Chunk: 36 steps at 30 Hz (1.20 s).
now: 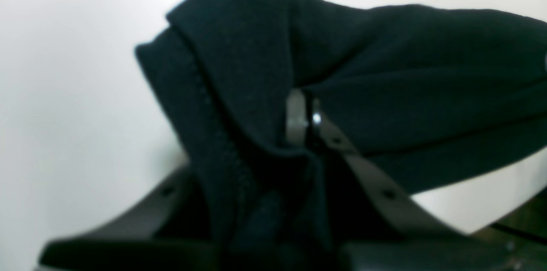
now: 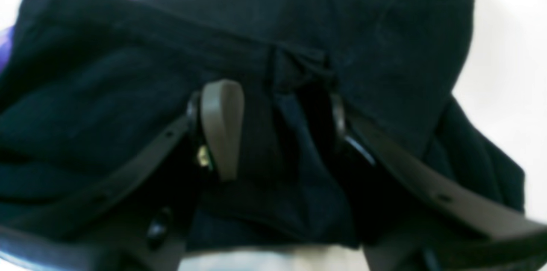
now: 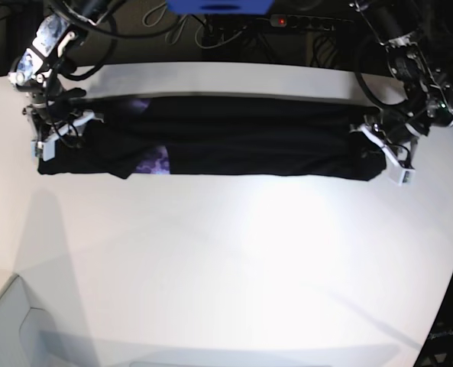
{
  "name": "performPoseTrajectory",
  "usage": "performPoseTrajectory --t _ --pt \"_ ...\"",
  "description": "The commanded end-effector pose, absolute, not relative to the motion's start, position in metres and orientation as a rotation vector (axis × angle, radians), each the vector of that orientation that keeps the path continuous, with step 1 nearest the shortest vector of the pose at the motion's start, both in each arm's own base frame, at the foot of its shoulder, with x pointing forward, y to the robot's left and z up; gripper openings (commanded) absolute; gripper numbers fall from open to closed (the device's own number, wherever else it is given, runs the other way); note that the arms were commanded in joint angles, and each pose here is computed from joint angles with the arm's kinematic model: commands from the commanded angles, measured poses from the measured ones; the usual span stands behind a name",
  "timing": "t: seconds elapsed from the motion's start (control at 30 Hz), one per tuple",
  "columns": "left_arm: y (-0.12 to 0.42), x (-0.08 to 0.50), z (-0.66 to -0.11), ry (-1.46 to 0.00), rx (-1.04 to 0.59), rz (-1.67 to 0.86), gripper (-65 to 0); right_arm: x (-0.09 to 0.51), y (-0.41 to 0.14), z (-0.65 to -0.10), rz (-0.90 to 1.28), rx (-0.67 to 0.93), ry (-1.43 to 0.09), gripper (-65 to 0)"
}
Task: Layout the t-shirt on the table in an organized manner, then fold the t-shirt properly
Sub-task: 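Push the strip ends inward with both grippers toward each other, then release the strip end and move the left gripper to the strip's middle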
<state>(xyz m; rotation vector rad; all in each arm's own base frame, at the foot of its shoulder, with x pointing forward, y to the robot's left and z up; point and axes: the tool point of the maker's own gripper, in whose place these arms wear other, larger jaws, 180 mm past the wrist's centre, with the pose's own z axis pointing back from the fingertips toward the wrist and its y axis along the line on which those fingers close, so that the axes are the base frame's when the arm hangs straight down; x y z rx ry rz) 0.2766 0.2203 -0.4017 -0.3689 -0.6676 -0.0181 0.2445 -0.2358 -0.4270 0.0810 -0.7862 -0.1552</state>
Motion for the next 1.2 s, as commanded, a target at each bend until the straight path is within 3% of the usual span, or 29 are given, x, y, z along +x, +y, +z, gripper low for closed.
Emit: performPoseTrajectory --t 0.0,0.27,0.43,0.63,0.9,1.17 --pt "0.23 0.292 -0.384 -0.731 -0.348 -0.03 -64.8 0.233 -0.231 -0.437 -0.144 0.084 -0.717 -36.9" --pt "0.264 0.321 -0.347 -0.806 -0.256 -0.082 -64.9 0.232 -0.222 -0.441 -0.15 0.104 -0.706 -36.9" --pt "0.252 0.325 -0.347 -0.816 -0.284 -0.08 -64.9 0.234 -0.2 -0.444 -0.085 0.139 -0.692 -36.9" --pt "0.208 0.33 -0.369 -0.761 -0.416 0.19 -64.9 0.239 -0.179 -0.444 -0.023 0.173 -0.691 -36.9" --pt "0.11 0.321 -0.347 -0.761 -0.522 0.149 -64.9 0.24 -0.179 -0.444 -0.02 0.172 -0.693 -36.9" --pt "0.051 0.308 -0.346 -0.72 -0.337 -0.021 -64.9 0.239 -0.179 -0.444 -0.021 0.171 -0.691 -36.9"
